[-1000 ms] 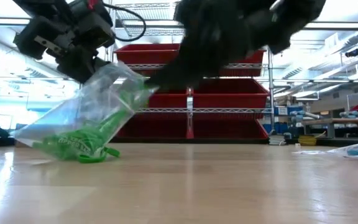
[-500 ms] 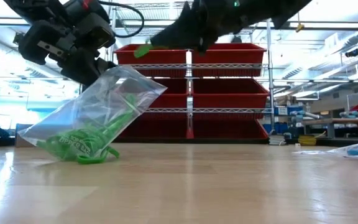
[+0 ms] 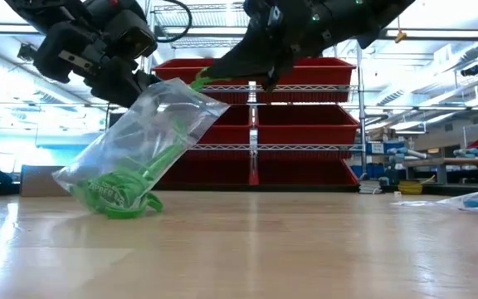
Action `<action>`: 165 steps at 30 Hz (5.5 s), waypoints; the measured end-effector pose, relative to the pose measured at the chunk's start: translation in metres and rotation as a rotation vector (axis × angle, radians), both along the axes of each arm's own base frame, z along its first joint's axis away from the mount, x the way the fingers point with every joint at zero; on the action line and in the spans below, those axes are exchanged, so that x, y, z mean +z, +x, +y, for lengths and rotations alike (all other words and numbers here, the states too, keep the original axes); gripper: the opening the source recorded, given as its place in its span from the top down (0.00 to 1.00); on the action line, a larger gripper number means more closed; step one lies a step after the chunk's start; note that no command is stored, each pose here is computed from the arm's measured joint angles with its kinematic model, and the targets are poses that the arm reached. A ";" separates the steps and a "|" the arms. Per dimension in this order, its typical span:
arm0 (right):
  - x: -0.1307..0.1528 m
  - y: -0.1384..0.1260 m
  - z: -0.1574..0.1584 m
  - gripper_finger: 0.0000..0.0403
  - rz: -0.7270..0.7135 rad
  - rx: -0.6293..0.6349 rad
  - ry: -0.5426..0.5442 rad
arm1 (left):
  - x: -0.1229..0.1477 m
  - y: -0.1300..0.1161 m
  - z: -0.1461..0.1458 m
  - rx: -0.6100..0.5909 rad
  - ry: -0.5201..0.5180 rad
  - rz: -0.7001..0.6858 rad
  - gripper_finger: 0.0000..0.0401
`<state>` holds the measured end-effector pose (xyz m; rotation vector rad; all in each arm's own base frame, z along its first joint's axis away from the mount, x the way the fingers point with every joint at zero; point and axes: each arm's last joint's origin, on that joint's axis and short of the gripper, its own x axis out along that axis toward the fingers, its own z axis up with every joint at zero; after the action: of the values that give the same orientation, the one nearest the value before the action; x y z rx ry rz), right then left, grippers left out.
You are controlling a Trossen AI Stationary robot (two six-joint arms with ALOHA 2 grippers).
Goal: Sort rubber bands
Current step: Put the green rubber band into the transparent zip bag
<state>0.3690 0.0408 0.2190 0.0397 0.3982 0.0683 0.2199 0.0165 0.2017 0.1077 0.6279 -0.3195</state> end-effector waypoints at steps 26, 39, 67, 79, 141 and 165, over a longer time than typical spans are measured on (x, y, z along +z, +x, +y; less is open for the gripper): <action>0.001 -0.001 0.010 1.00 -0.003 0.053 0.042 | 0.022 0.013 0.002 0.032 0.018 -0.257 0.98; -0.001 -0.004 0.011 0.73 0.033 -0.059 -0.012 | 0.021 0.013 0.002 0.046 0.011 -0.246 0.98; -0.091 0.036 0.077 0.70 0.271 0.128 -0.053 | 0.002 0.002 0.005 0.138 0.081 -0.014 0.98; -0.101 0.045 0.056 0.71 0.331 0.146 -0.053 | 0.002 0.002 0.005 0.140 0.077 -0.009 0.98; -0.059 0.052 0.060 0.75 0.108 0.238 0.027 | 0.009 0.008 0.004 0.237 0.181 -0.091 0.98; -0.110 0.083 0.053 0.44 0.045 0.261 0.022 | 0.008 0.007 0.004 0.241 0.174 -0.078 0.98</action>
<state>0.4524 0.0939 0.1089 0.0103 0.4460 0.3301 0.2269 0.0202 0.2096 0.2083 0.5839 -0.0274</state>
